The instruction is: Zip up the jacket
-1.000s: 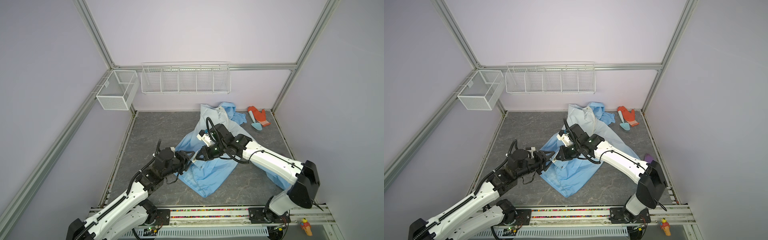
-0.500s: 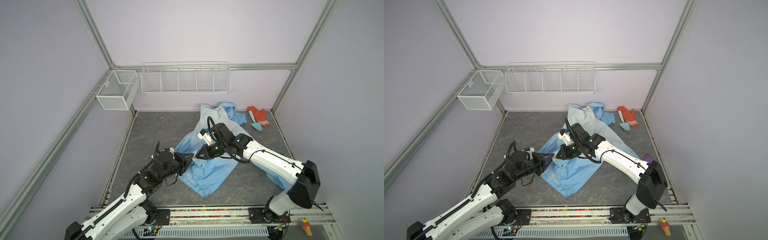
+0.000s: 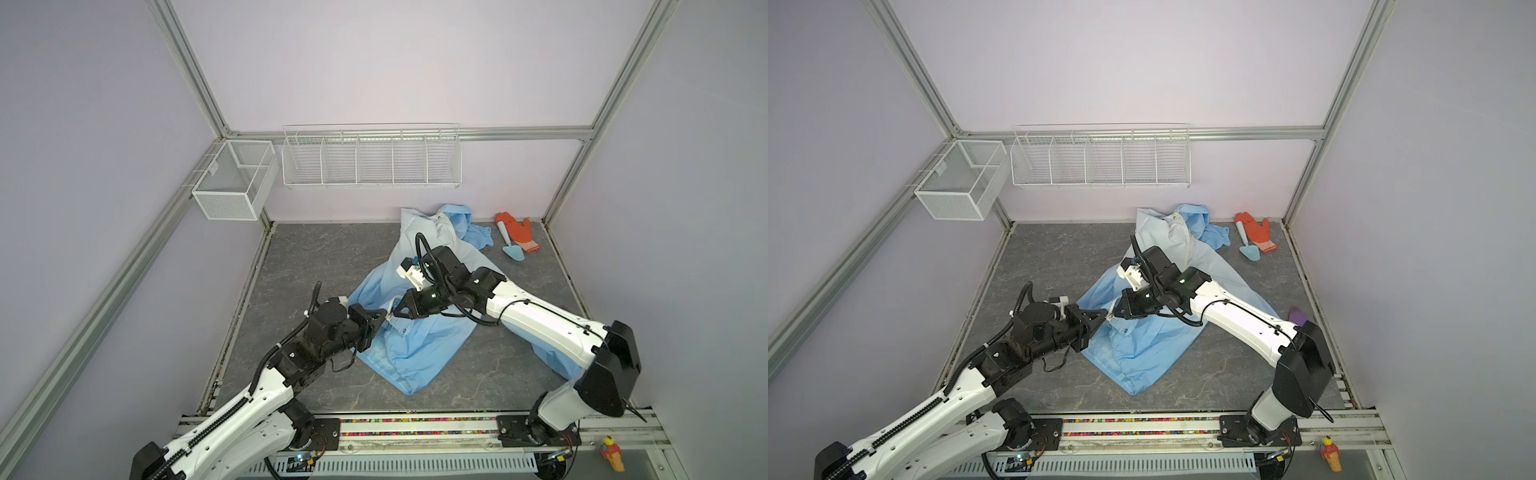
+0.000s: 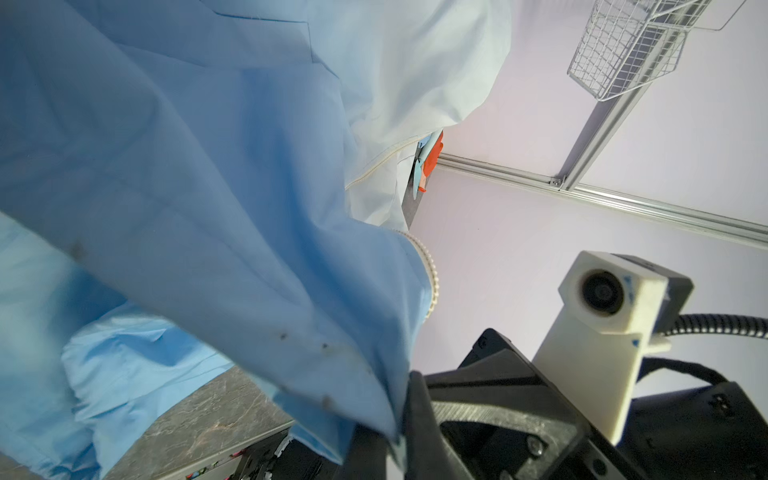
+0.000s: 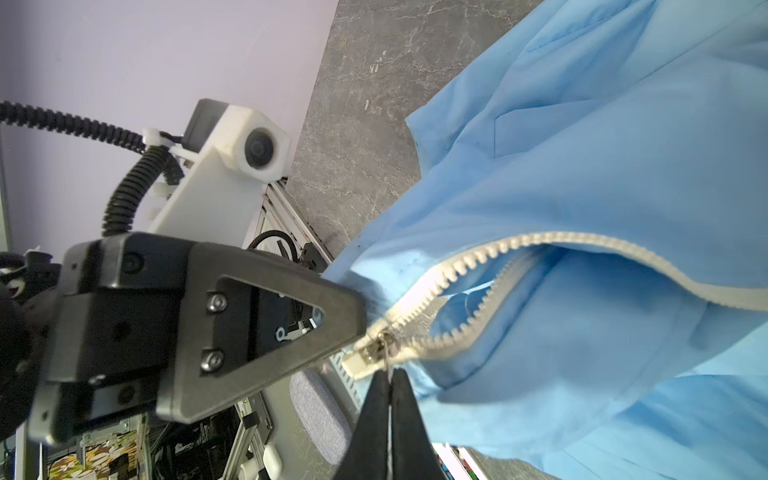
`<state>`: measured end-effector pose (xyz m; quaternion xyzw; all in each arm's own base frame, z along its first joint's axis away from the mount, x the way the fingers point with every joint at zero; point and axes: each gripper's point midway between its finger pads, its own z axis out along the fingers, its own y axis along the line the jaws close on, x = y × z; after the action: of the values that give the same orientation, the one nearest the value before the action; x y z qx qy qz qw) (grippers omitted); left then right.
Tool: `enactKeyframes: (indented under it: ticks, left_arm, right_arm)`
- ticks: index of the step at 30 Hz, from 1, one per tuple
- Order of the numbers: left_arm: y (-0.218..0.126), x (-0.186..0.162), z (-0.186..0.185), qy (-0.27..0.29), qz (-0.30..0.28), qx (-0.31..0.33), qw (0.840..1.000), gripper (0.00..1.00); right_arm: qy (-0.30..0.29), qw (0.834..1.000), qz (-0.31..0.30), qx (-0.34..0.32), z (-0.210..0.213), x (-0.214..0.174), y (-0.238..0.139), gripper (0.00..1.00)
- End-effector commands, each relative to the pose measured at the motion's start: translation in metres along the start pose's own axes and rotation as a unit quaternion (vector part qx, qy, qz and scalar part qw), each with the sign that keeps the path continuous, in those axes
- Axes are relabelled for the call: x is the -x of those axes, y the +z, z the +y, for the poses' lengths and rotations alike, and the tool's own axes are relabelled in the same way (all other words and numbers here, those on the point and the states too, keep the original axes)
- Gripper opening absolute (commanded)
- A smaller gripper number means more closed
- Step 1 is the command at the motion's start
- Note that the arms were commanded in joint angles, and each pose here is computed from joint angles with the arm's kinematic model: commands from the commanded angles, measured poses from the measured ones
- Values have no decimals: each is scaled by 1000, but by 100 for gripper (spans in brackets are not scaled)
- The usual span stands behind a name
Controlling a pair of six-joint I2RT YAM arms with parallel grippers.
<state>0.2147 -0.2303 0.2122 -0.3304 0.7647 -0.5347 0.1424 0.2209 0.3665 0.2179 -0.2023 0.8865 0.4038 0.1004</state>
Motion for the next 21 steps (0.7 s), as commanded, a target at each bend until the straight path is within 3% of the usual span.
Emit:
enactKeyframes:
  ticks: [1, 6, 13, 21]
  left_arm:
    - [-2, -6, 4, 11, 16, 17, 1000, 0]
    - [-3, -20, 2, 34, 54, 23, 998, 0]
    - [-9, -22, -12, 52, 57, 0, 997, 0]
    - [-7, -22, -20, 58, 56, -13, 997, 0]
  right_arm:
    - [6, 999, -23, -35, -13, 3, -11, 7]
    - [0, 996, -56, -68, -23, 17, -14, 7]
    - [-15, 989, -73, -127, -44, 23, -17, 7]
    - [-40, 995, -60, -71, -20, 13, -19, 7]
